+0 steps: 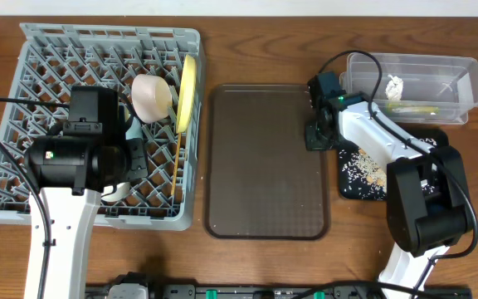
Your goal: Sort waste into correct bins and load items into the dishwasher
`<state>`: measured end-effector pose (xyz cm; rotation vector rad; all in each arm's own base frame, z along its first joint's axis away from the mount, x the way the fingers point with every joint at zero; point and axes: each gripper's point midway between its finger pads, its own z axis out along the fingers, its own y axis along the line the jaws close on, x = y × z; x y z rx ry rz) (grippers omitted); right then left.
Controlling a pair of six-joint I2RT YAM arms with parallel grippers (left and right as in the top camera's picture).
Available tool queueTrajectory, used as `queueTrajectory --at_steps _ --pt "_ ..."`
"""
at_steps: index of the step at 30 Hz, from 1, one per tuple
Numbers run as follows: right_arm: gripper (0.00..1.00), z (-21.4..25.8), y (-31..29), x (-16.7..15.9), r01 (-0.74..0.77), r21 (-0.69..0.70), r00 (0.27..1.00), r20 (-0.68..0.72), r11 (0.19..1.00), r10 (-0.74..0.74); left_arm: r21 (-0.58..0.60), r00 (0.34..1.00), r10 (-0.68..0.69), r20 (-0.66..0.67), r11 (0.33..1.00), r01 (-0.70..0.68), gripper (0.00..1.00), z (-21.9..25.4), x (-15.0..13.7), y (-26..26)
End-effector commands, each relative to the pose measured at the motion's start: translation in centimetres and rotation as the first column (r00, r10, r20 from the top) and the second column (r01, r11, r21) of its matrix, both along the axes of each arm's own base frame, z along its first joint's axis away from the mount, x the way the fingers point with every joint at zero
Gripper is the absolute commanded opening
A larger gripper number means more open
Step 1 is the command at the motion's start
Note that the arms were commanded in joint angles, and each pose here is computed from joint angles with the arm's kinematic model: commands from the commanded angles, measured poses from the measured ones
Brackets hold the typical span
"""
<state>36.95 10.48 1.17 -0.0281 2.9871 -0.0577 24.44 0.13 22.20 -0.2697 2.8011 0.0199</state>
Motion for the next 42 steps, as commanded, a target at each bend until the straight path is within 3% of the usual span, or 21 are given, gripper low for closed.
queueTrajectory --at_steps 1,12,17,19,20,22,24,26,29,33,36,42 --pt "0.01 -0.3 -1.8 0.1 0.048 -0.081 0.999 0.000 0.996 -0.048 0.010 1.000 0.002 -0.011 1.000 -0.002 0.12 -0.3 -0.2 0.3" --pt "0.04 -0.3 -2.3 0.2 0.054 -0.100 0.999 0.006 0.993 -0.054 0.010 1.000 0.002 -0.011 1.000 -0.002 0.12 -0.3 -0.2 0.3" --pt "0.01 -0.1 -2.6 0.4 0.058 -0.106 0.998 0.015 0.993 -0.056 0.010 1.000 0.002 -0.010 1.000 -0.002 0.13 -0.3 -0.2 0.3" --pt "0.02 0.4 -1.7 0.5 0.018 -0.061 1.000 0.010 0.998 -0.017 0.010 1.000 0.002 -0.005 1.000 -0.002 0.34 -0.2 -0.1 0.2" --pt "0.04 0.9 -1.0 0.6 -0.018 -0.029 1.000 0.014 0.999 0.018 0.010 1.000 0.002 0.000 1.000 -0.002 0.40 -0.2 0.1 0.2" --pt "0.10 2.7 -0.4 1.2 -0.035 0.003 0.998 0.053 0.999 0.035 0.009 1.000 0.002 0.017 1.000 -0.003 0.44 -0.1 0.4 0.2" --pt "0.17 5.1 -0.3 1.9 -0.033 0.020 0.993 0.115 0.999 0.030 0.008 0.999 0.002 0.040 1.000 -0.002 0.61 0.1 1.0 0.2" --pt "0.41 7.8 -0.3 2.6 -0.025 0.043 0.981 0.191 0.999 0.017 0.005 0.998 0.001 0.070 1.000 -0.001 0.72 0.4 1.7 0.1" --pt "0.76 12.0 -1.1 3.3 -0.010 0.074 0.952 0.305 0.997 -0.013 -0.054 0.992 -0.020 0.128 0.998 0.027 0.77 1.0 3.0 -1.0" --pt "0.83 15.3 -3.4 3.3 0.052 0.125 0.924 0.370 0.991 -0.095 -0.181 0.981 -0.067 0.181 0.978 0.100 0.79 1.4 4.7 -3.6" --pt "0.85 15.9 -4.8 2.7 0.076 0.205 0.928 0.344 0.976 -0.144 -0.186 0.982 -0.091 0.164 0.975 0.122 0.84 0.7 5.4 -4.1" --pt "0.99 15.4 -8.6 0.4 0.189 0.253 0.939 0.237 0.949 -0.251 -0.177 0.986 -0.166 -0.015 0.971 0.160 0.86 -2.6 3.7 -4.6"
